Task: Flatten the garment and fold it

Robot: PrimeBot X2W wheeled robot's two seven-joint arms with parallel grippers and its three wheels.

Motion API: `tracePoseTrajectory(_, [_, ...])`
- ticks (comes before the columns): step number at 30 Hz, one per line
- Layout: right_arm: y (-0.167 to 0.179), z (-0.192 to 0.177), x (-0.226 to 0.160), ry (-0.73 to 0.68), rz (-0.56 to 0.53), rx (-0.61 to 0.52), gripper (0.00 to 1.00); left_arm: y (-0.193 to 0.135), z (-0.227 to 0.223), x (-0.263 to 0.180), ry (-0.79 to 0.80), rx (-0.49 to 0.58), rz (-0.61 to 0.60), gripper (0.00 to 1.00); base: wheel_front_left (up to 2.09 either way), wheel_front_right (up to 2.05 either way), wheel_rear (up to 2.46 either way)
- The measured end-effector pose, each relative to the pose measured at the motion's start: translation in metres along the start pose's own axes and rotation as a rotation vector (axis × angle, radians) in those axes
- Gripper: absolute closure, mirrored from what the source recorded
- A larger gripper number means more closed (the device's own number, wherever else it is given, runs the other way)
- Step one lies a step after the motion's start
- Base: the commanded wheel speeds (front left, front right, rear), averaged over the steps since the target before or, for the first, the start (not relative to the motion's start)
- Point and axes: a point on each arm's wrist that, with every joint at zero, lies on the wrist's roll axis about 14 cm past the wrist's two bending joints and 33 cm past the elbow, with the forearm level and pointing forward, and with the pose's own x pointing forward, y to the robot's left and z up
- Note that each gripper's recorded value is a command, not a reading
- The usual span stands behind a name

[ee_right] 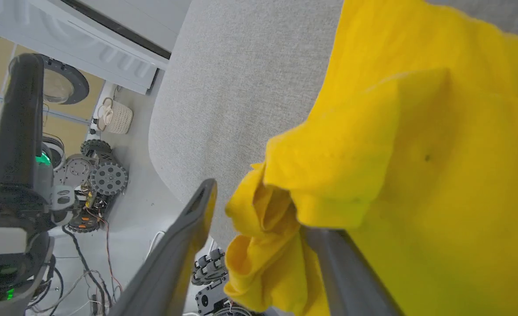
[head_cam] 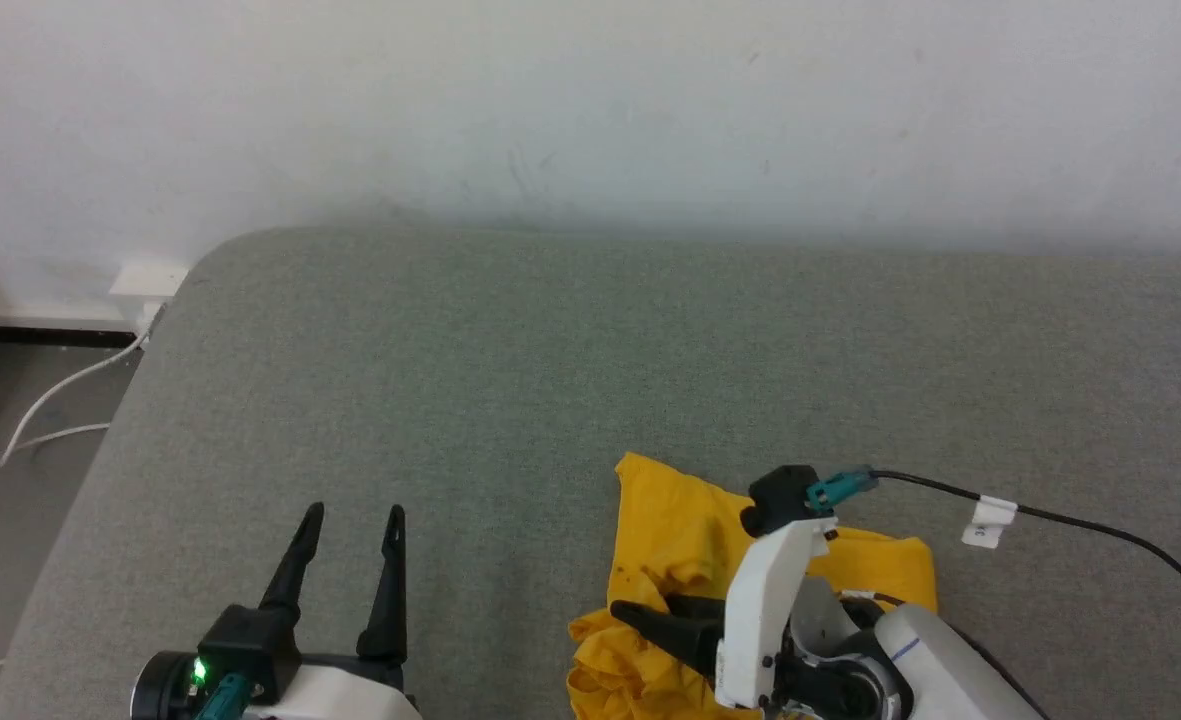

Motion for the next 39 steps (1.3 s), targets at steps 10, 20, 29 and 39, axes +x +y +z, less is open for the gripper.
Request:
tracePoseTrajectory(10, [0.001,0.037,-0.018,-0.115,-0.073,-0.647,0.00,-0.001,-0.002,0.004,0.005,0.001,-0.004,0.00,0.00,0.00,0.00])
tracePoseTrajectory(20, [-0.056,0.122,-0.124,-0.654,-0.333,-0.685,0.00,-0.014,0.003,0.011,-0.016,-0.016,-0.036,0.00,0.00,0.00,0.00])
tracePoseTrajectory(29, [-0.124,0.110,-0.234,-0.876,-0.651,-0.449,0.00,-0.013,0.002,0.012,-0.012,-0.032,-0.023,0.00,0.00,0.00,0.00])
tracePoseTrajectory(39, [-0.192,0.038,-0.255,-0.692,-0.685,0.166,0.00,-0.005,0.000,0.013,-0.008,-0.038,0.011,0.00,0.00,0.00,0.00])
